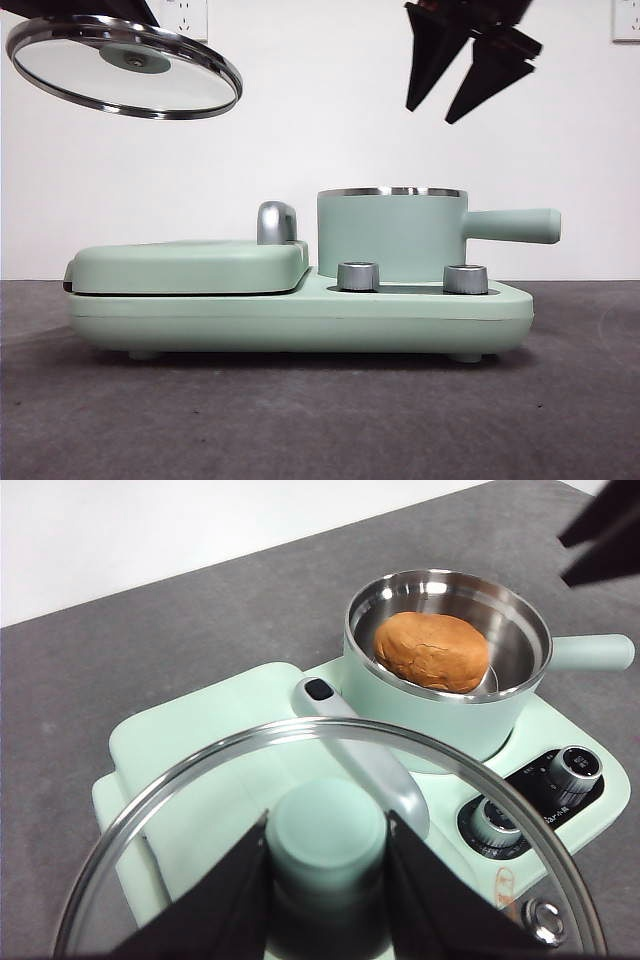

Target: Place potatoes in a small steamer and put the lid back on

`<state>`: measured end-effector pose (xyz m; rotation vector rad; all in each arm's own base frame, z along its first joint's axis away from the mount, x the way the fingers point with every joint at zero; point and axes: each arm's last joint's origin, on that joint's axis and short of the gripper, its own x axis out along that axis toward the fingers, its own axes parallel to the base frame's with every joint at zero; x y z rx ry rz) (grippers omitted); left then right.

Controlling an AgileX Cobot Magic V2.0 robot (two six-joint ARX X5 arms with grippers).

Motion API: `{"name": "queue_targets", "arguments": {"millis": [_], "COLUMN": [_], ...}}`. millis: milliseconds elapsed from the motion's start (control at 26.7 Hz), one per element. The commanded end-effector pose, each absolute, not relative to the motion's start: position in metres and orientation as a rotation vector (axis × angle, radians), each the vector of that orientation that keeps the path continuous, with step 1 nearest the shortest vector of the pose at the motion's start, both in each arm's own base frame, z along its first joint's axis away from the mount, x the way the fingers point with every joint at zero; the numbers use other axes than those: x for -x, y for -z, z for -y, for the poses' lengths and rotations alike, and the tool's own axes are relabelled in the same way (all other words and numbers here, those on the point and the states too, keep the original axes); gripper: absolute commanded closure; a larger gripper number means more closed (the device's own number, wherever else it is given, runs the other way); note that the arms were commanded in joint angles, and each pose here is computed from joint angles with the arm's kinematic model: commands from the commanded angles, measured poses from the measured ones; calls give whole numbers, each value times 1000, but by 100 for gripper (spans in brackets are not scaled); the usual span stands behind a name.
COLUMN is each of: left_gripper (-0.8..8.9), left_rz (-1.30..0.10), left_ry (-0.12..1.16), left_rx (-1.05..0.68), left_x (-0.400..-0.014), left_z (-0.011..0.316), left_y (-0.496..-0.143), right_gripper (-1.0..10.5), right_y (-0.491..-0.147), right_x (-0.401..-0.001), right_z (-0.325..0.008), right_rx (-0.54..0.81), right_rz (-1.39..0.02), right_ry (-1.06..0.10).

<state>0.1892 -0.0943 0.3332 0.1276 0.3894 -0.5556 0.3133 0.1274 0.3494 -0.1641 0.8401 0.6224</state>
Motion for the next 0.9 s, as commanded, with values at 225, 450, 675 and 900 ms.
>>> {"name": "queue_targets", "arguments": {"millis": [225, 450, 675, 900], "left_gripper": [804, 804, 804, 804], "left_rz": [-339, -301, -241, -198], "left_ry": [564, 603, 655, 700], "left_rx": [-97, -97, -92, -87], "left_x": [-189, -189, -196, -211], "left_z": [97, 106, 123, 146], "left_y": [-342, -344, -344, -336], "right_gripper": [646, 647, 647, 648], "right_y": [-326, -315, -301, -291], "right_x": [-231, -192, -160, -135], "right_z": [-97, -82, -70, -60], "right_rx": [103, 88, 59, 33], "right_rz": [-633, -527, -487, -438], "right_ry": [-606, -607, -600, -597]}}
